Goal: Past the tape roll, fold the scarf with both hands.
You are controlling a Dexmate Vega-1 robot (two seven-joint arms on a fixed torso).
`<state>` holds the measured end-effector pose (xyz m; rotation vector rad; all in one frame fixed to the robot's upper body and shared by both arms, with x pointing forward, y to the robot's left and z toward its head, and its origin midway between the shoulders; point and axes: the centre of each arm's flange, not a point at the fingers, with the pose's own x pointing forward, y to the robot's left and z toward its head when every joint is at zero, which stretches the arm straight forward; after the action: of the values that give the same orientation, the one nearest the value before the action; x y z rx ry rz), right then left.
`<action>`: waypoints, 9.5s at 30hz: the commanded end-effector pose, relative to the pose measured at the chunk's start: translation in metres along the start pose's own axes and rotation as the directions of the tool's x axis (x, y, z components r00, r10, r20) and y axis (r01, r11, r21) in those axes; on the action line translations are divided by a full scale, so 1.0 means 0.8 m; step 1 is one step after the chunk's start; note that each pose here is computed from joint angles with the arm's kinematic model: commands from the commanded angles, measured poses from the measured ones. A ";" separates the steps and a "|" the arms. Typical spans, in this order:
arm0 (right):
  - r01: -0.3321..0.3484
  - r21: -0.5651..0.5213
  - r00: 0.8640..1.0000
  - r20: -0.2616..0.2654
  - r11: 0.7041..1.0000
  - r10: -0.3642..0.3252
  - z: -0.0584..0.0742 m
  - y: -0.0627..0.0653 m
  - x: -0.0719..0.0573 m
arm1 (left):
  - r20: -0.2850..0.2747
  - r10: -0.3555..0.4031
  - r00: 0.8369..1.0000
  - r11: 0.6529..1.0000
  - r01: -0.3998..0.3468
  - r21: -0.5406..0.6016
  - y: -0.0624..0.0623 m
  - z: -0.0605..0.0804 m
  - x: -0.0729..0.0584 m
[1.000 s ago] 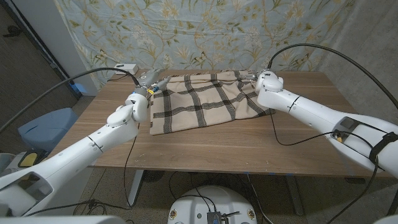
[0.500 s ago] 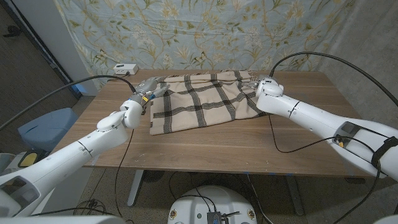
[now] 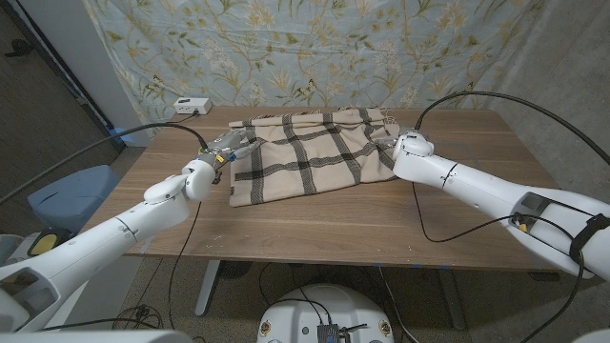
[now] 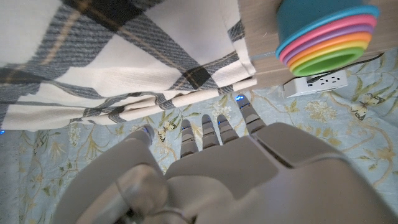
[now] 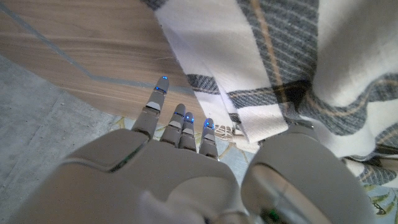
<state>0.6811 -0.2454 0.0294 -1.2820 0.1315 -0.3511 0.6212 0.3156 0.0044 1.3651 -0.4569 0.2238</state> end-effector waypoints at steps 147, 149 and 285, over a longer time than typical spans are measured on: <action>0.144 0.406 0.199 0.881 0.903 -0.428 0.431 -0.070 -0.246 | -0.055 -0.163 0.985 0.978 0.169 0.125 -0.052 -0.041 0.040; 0.134 0.386 0.198 0.892 0.913 -0.407 0.432 -0.062 -0.249 | -0.054 -0.163 0.985 0.978 0.169 0.125 -0.052 -0.042 0.040; -0.236 0.168 0.725 0.687 0.957 0.059 0.328 0.033 -0.118 | 0.036 0.468 0.883 0.853 -0.462 0.242 0.144 -0.007 -0.177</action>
<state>0.6790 0.0184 0.0664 -1.2781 -0.3545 0.1155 0.4493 0.3564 0.0478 1.4739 -0.7761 0.7022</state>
